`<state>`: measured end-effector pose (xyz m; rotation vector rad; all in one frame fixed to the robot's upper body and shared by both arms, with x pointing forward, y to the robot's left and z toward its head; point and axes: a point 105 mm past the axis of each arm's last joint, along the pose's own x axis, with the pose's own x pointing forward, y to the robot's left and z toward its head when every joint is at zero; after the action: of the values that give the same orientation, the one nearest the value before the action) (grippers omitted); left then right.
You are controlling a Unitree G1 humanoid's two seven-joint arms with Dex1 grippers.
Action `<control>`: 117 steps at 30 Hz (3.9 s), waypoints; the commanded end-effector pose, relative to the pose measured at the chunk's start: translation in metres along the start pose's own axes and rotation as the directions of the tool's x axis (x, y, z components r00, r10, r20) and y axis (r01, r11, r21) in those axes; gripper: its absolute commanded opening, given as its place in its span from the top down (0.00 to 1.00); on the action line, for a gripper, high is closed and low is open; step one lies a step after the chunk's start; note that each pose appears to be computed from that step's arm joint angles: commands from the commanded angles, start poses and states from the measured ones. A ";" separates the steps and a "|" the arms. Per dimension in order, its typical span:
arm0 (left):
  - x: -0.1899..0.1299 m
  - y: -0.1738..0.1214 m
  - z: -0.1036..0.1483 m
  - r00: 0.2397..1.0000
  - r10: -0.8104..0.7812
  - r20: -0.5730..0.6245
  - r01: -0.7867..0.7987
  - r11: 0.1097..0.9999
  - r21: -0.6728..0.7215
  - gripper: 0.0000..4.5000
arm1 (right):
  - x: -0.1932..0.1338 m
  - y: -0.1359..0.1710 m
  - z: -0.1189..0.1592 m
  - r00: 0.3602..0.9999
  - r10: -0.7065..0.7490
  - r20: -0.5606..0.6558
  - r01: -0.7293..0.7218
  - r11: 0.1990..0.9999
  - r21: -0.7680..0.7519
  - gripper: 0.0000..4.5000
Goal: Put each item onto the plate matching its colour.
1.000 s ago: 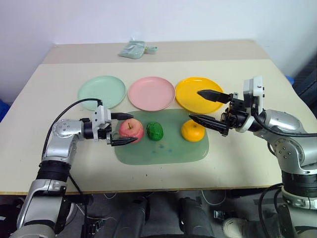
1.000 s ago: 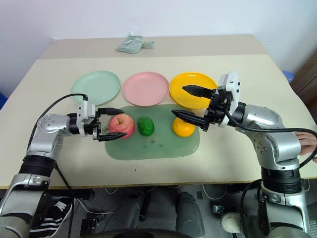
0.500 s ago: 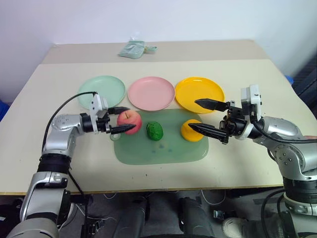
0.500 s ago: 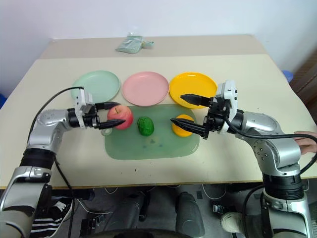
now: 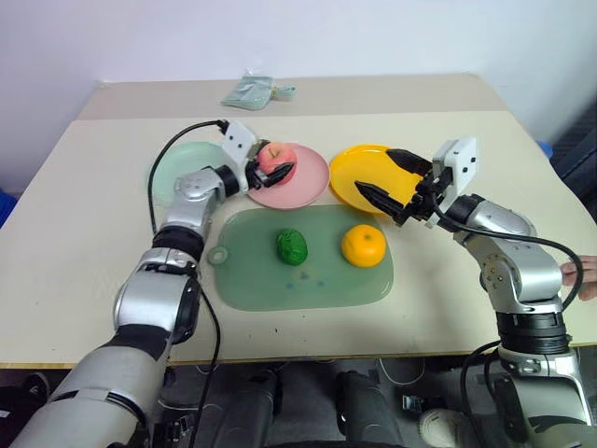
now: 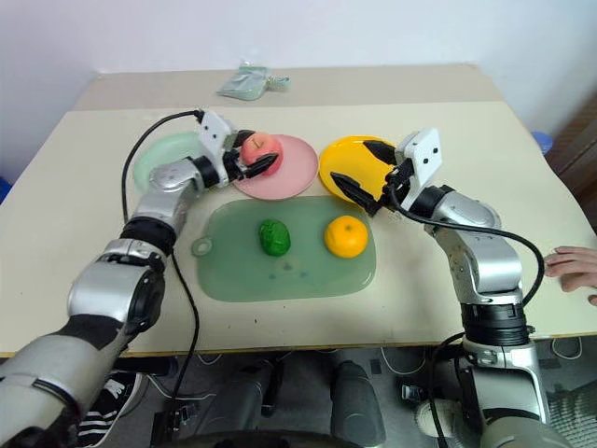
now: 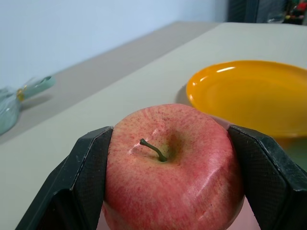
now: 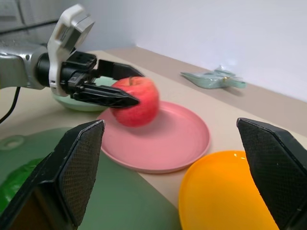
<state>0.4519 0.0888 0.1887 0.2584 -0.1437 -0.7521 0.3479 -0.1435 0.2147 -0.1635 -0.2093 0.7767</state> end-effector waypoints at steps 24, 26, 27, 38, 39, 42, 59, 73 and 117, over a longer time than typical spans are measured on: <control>-0.105 -0.037 0.030 0.713 -0.689 0.129 0.696 0.718 -0.010 0.01 | -0.047 0.052 0.023 0.919 0.393 -0.022 -0.393 0.919 0.011 0.00; -0.113 -0.043 0.019 0.702 -0.710 0.059 0.711 0.703 0.002 0.01 | -0.048 0.051 0.022 0.919 0.392 -0.037 -0.392 0.920 0.009 0.00; -0.115 -0.045 0.015 0.697 -0.715 0.041 0.716 0.698 0.003 0.01 | -0.048 0.050 0.021 0.920 0.390 -0.044 -0.390 0.921 0.006 0.00; -0.095 -0.091 -0.021 0.672 -0.738 -0.056 0.740 0.671 0.038 0.01 | -0.050 0.059 0.010 0.902 0.409 -0.141 -0.419 0.907 -0.048 0.00; -0.094 -0.090 -0.026 0.681 -0.728 -0.077 0.732 0.680 0.047 0.01 | -0.050 0.059 0.010 0.902 0.408 -0.144 -0.419 0.906 -0.058 0.00; -0.092 -0.087 -0.035 0.700 -0.705 -0.112 0.713 0.698 0.066 0.01 | -0.050 0.059 0.010 0.903 0.404 -0.148 -0.417 0.906 -0.070 0.00; -0.083 -0.070 -0.027 0.822 -0.569 0.000 0.569 0.822 0.016 0.28 | -0.043 0.057 0.011 0.916 0.382 -0.123 -0.393 0.916 -0.082 0.00; -0.097 0.025 0.021 0.968 -0.104 0.226 0.142 0.977 -0.157 0.43 | -0.038 0.050 0.011 0.924 0.367 -0.106 -0.377 0.922 -0.091 0.00; -0.121 0.000 0.034 0.903 -0.356 0.241 0.365 0.931 0.011 0.01 | -0.036 0.024 -0.031 0.936 0.241 -0.257 -0.262 0.964 -0.048 0.00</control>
<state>0.3740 0.1732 0.2080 0.1877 -0.3315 -1.0121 0.3195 -0.1566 0.1661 -0.3622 0.0395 0.9611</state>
